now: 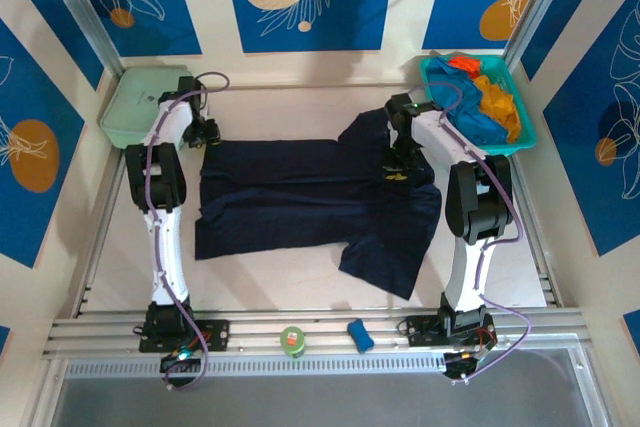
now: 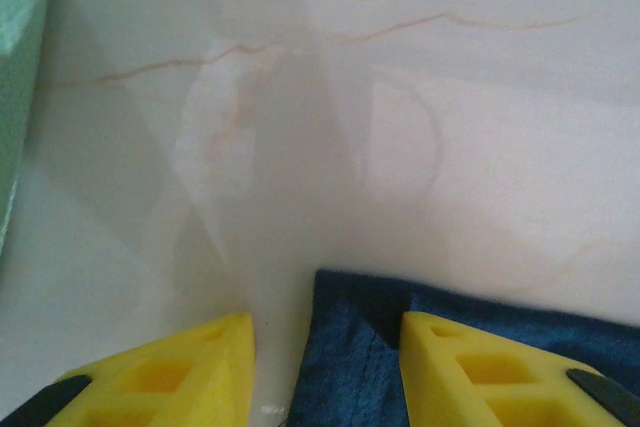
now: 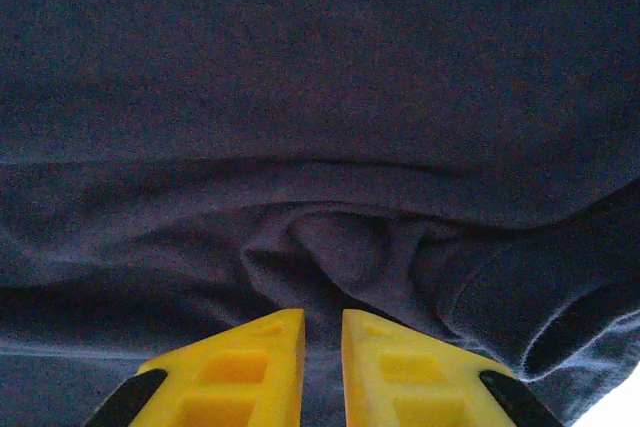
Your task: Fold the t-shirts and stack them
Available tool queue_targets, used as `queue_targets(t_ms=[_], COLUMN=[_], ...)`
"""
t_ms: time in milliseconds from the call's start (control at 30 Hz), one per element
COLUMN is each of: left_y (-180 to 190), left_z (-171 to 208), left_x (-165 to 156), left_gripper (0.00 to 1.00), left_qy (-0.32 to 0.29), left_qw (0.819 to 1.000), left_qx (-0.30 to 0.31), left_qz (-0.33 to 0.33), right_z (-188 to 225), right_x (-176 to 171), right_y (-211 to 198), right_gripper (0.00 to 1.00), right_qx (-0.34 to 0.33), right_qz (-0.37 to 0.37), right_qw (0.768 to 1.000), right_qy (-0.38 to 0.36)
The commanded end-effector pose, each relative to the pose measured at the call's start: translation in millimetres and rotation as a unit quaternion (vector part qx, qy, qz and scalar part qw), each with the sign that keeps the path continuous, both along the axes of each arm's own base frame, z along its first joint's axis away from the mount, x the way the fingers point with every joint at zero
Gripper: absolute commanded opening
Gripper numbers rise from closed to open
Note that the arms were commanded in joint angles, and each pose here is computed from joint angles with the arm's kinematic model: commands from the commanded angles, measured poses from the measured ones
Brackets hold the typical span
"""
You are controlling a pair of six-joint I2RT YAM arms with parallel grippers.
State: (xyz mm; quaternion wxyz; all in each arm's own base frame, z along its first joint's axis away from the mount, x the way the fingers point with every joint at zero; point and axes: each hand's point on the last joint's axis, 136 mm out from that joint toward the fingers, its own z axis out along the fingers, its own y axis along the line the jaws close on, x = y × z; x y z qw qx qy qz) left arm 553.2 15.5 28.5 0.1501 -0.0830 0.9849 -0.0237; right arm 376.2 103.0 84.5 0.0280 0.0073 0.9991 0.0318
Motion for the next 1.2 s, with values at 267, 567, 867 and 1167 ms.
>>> queue_targets(t_ms=[267, 567, 867, 1167], left_y=[-12, -32, -54, -62], left_z=[-29, 16, 57, 62], left_x=[-12, -11, -16, -24], left_gripper=[0.13, 0.00, 0.00, 0.00], left_qy=[0.033, -0.010, -0.047, -0.048], left_qw=[0.998, 0.998, 0.997, 0.997], left_qx=[-0.032, -0.037, -0.041, -0.040], left_qz=[-0.037, -0.039, -0.046, -0.052], right_z=[7, 14, -11, -46], right_x=[-1, 55, 153, 189], right_y=[20, 12, -21, -50], right_gripper=[0.17, 0.29, 0.51, 0.60], right_qx=[0.014, 0.013, -0.005, -0.030], right_qz=[0.016, 0.024, 0.017, 0.002], right_qw=[1.000, 0.999, 0.995, 0.995], right_qy=[0.006, -0.046, -0.096, -0.100])
